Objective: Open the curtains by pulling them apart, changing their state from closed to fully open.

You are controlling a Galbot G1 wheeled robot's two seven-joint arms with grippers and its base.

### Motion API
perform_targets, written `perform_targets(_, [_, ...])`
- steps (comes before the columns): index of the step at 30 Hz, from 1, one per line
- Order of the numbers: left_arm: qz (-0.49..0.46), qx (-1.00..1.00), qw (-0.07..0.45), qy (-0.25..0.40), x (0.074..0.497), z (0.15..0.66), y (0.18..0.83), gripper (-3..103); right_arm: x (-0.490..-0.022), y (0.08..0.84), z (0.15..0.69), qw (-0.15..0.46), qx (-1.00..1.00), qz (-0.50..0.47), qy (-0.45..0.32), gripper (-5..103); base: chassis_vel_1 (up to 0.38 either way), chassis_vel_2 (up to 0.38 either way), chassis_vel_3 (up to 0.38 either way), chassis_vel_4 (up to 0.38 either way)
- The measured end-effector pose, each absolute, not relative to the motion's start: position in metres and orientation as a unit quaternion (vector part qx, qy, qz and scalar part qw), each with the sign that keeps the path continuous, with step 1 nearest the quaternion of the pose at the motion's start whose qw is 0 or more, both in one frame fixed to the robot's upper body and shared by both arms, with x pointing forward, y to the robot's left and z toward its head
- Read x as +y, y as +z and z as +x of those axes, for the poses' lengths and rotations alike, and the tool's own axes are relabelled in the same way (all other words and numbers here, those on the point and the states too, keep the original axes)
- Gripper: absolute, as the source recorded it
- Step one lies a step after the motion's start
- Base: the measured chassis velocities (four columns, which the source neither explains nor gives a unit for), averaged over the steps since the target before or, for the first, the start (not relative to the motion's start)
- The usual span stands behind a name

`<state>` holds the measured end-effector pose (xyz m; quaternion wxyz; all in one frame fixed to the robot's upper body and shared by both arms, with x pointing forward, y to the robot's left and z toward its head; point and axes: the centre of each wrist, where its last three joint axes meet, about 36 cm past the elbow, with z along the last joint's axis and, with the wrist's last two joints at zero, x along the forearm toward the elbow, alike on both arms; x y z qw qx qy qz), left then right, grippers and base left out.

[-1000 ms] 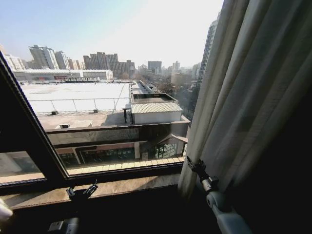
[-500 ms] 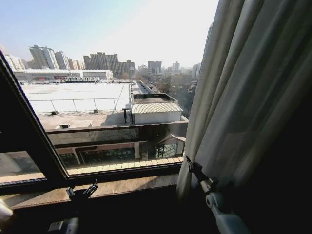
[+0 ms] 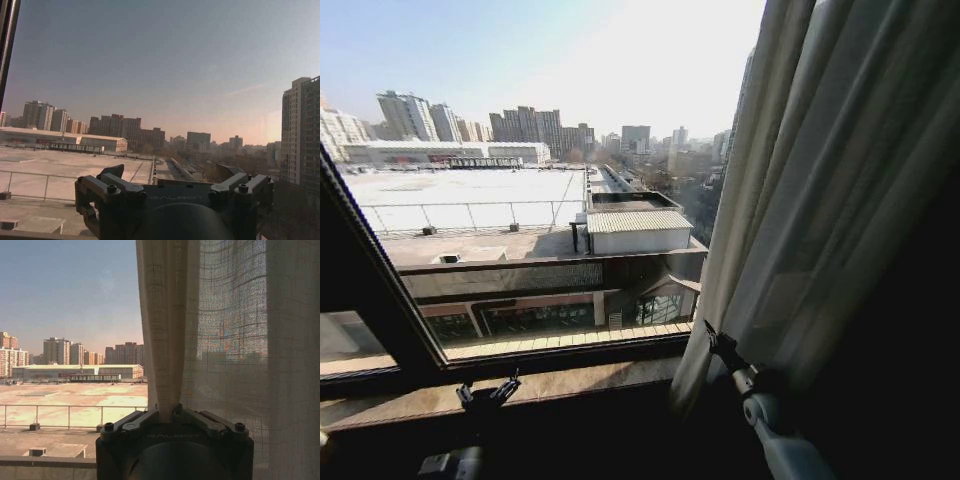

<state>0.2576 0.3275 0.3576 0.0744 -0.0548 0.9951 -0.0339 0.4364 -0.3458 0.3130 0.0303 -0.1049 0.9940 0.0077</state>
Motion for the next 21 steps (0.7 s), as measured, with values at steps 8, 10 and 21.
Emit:
perform_targets(8, [-0.055,0.995,0.074,-0.034,0.3274,0.2576,0.3576,100,-0.3469,0.3110,0.4382,0.031,0.994,-0.108,0.008,0,-0.303,-0.303,0.299,0.287])
perform_targets(10, [-0.055,0.995,0.074,-0.034,0.3274,0.2576,0.3576,100,-0.3470,0.3107,0.4382,0.031,0.994,-0.109,0.008,0,-0.321,-0.343,0.320,0.343])
perform_targets(21, [-0.055,0.995,0.074,-0.034,0.3274,0.2577,0.3576,100,-0.3473,0.3082,0.4383,0.042,0.994,-0.103,0.008,0,-0.365,-0.347,0.354,0.347])
